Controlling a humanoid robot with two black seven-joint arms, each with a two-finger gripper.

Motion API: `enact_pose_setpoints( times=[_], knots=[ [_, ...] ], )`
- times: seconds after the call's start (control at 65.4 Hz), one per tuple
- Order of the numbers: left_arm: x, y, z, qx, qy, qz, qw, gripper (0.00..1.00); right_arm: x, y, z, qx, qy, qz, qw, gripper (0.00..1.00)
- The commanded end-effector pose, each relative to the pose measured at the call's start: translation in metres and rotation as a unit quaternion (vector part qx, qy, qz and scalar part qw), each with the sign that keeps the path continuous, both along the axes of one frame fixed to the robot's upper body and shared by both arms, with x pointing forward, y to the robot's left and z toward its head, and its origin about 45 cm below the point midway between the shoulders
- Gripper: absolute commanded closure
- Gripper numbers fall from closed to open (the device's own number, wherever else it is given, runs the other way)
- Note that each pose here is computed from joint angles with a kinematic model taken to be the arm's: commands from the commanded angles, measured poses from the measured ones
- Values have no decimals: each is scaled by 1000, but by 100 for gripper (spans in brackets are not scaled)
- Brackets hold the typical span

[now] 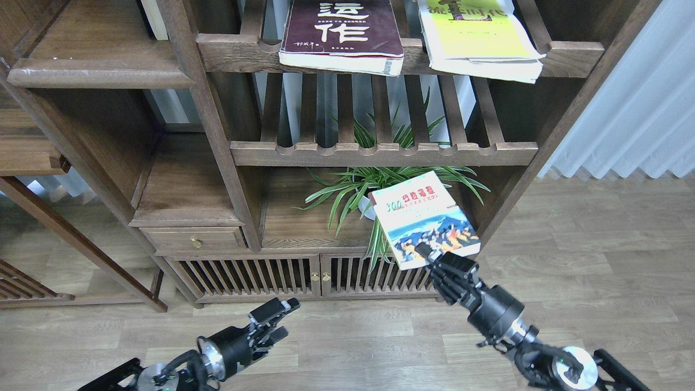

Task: Organize books on shelf
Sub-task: 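Pull the blue book out and down toward the left gripper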

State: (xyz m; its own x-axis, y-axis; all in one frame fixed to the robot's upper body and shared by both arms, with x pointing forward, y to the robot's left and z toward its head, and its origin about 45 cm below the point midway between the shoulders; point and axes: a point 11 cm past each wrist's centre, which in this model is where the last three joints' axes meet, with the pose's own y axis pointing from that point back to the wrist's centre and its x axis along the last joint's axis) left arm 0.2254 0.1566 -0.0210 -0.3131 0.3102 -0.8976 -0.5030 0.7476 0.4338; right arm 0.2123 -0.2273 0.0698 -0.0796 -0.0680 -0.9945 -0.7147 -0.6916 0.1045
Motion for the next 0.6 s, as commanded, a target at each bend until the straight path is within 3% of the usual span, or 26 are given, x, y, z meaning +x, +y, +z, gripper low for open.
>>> enact_pose_setpoints(
  times=[0.0,0.306,0.581],
  knots=[
    [7,-5,7,-7,-12,1,1000,0,-6,20,-3,16,8,14,1000,95],
    [29,-16,30,-33,-55,43,997,0,-9,69,-7,48,10,39,998,95],
    [23,-16,28,-35,-49,42,997,0,-13,80,-20,46,27,40,998,95]
  ],
)
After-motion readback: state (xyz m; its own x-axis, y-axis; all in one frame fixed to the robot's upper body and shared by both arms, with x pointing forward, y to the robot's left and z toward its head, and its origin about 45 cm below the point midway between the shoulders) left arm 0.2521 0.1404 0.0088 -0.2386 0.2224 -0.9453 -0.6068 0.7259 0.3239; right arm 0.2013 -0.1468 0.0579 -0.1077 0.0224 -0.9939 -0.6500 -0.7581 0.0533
